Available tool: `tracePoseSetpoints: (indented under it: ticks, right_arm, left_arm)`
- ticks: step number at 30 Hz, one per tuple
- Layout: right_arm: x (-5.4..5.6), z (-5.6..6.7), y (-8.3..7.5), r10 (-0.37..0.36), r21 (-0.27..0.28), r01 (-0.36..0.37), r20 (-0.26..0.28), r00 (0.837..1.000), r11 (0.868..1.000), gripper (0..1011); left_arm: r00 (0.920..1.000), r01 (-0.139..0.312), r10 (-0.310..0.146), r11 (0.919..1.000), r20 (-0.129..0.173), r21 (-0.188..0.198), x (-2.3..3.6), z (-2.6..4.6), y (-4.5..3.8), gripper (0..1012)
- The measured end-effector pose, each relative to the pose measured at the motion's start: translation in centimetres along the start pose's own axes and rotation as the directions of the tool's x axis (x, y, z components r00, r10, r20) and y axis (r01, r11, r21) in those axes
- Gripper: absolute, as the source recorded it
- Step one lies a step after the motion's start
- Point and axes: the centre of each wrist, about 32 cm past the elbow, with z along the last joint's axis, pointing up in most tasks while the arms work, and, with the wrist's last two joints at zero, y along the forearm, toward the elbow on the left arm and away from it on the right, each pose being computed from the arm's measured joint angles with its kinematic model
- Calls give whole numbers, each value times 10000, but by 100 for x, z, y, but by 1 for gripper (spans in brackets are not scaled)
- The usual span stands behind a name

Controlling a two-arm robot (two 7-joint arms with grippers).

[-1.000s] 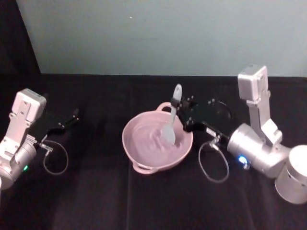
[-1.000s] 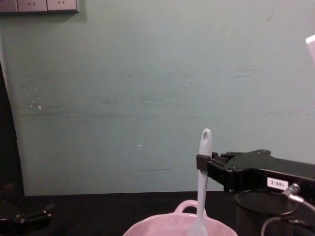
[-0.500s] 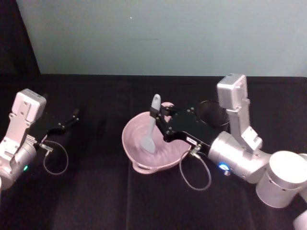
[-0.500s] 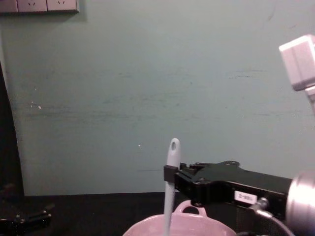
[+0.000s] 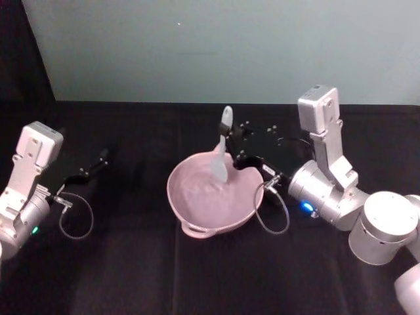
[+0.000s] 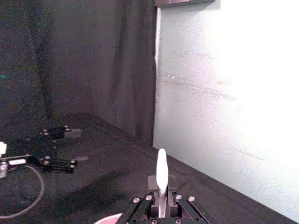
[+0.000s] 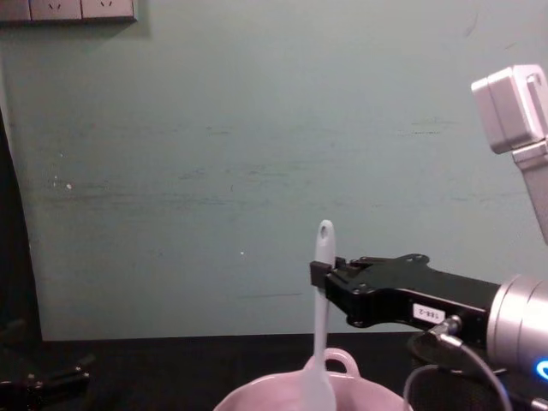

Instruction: Use the one hand to pick up the spoon and stir the clear water in the bowl.

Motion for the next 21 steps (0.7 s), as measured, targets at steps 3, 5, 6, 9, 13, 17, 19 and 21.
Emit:
tracePoseSetpoints:
  ticks: [3, 5, 6, 9, 13, 17, 19, 21]
  right_arm:
    - [56, 4, -52, -208, -114, 209, 147, 9997, 9997, 110]
    - [71, 13, -78, -260, -177, 263, 147, 9996, 9995, 110]
    - [77, 17, -94, -281, -212, 284, 138, 9995, 9994, 111]
    - [91, 45, -152, -322, -292, 321, -43, 9995, 9991, 111]
    - [109, 125, -211, -321, -247, 307, -583, 9978, 9992, 111]
    - [161, 299, -297, -246, -80, 236, -1520, 9881, 9997, 111]
    - [191, 400, -355, -149, 79, 167, -1868, 9823, 9998, 111]
    - [218, 488, -408, -138, 209, 185, -2038, 9789, 9996, 110]
  left_arm:
    - [10000, 0, 0, 10000, 0, 0, 0, 0, 0, 1011]
    - [10000, 0, 0, 10000, 1, -1, 0, 0, 0, 1011]
    - [10000, 0, 0, 10000, 0, 0, 0, 0, 0, 1011]
    - [10000, 0, 0, 10000, 1, 0, 0, 0, 0, 1011]
    - [10000, -1, 1, 10000, 1, -1, 0, 0, 0, 1011]
    - [10000, 0, 0, 10000, 0, 0, 0, 0, 0, 1011]
    - [10000, 0, 0, 10000, 0, 1, 0, 0, 0, 1011]
    - [10000, 0, 0, 10000, -1, 0, 0, 0, 0, 1011]
